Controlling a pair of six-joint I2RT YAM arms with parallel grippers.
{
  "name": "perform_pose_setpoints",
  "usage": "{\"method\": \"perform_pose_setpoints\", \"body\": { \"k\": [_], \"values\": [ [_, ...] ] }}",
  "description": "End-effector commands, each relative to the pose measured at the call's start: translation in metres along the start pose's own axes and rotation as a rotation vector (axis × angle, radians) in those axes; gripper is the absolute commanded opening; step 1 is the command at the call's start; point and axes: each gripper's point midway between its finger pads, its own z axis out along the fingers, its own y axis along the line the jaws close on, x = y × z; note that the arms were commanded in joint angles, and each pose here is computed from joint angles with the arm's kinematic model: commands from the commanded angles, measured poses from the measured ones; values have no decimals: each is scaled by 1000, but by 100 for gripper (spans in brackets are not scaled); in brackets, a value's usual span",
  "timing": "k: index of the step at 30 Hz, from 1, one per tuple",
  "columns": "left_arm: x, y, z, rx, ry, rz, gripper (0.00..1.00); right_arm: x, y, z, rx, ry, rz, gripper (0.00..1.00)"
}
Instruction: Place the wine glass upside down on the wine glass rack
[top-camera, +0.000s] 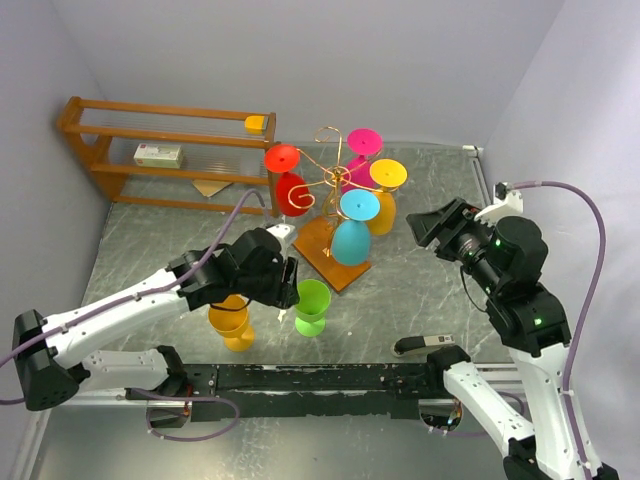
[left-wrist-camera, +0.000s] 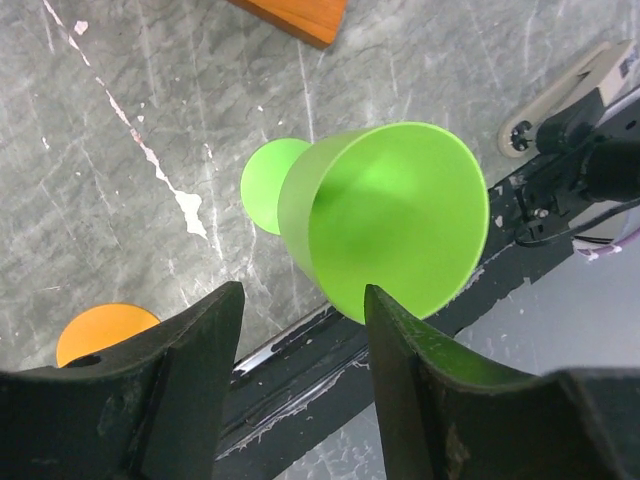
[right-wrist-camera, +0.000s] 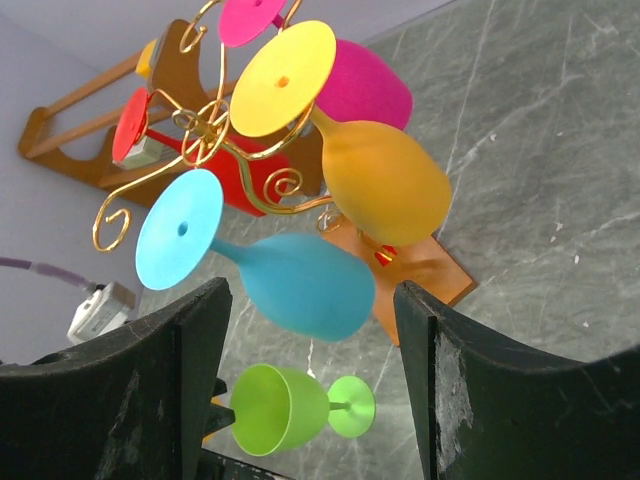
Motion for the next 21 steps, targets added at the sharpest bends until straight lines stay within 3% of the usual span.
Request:
{"method": "perform_pose_setpoints", "body": {
  "k": [1, 12, 21],
  "values": [
    [-8, -2, 8, -20, -10, -19, 61, 8, -2, 1, -10, 24, -27, 66],
    [-10, 5, 27, -97, 22, -22, 48, 14, -8, 14, -1, 25, -5, 66],
    [-7, 12, 25, -113, 5, -19, 8, 11, -7, 9, 4, 10, 17, 66]
  ]
}}
